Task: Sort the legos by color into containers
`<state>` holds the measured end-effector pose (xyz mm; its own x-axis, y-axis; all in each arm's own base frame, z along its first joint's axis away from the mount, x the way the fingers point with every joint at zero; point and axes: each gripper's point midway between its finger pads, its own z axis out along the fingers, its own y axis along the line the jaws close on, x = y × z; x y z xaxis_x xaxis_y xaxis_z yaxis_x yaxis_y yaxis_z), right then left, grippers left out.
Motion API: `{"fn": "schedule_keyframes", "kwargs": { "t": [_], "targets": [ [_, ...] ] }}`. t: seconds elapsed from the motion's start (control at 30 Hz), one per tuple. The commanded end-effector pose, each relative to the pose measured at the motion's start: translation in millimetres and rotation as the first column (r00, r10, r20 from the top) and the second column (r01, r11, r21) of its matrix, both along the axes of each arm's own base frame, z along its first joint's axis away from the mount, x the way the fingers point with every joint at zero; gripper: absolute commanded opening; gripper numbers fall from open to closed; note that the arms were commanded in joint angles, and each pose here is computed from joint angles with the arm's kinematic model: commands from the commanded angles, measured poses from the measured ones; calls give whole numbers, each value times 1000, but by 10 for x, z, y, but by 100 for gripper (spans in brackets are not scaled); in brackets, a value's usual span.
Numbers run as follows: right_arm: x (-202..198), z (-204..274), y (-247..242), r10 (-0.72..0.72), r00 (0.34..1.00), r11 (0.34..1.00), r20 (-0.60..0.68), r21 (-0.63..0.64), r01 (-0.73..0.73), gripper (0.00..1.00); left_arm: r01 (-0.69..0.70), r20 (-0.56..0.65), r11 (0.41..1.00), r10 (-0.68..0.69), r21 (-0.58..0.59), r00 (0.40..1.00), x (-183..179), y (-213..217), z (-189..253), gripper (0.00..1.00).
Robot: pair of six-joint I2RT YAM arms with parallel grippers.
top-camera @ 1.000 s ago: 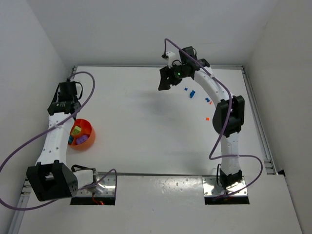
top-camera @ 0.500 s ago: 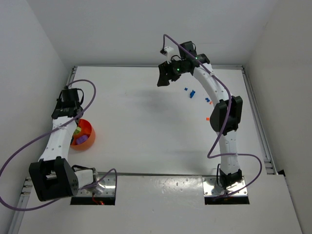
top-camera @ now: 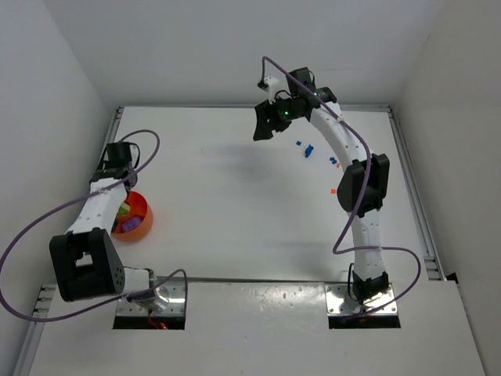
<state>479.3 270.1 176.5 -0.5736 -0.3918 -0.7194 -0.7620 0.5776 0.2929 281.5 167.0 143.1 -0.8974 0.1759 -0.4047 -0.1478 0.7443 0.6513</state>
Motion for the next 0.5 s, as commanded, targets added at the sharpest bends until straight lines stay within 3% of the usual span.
{"fn": "schedule_keyframes", "kwargs": {
  "t": [0.0,0.13,0.3,0.47],
  "targets": [
    [16,4,27,4,1000,1000,18,0,-4,74,27,52,999,-25,-37,998,153,-22,98,3],
    [27,-4,14,-3,1000,1000,20,-8,3,74,43,37,997,-41,-60,999,163,-56,65,7],
    [22,-90,-23,-17,1000,999,7,-30,17,74,96,43,991,-92,-96,995,203,-137,80,42],
    [63,-159,-159,-45,999,997,1,-60,45,74,104,109,989,-92,-107,990,334,-154,345,48]
  ]
}}
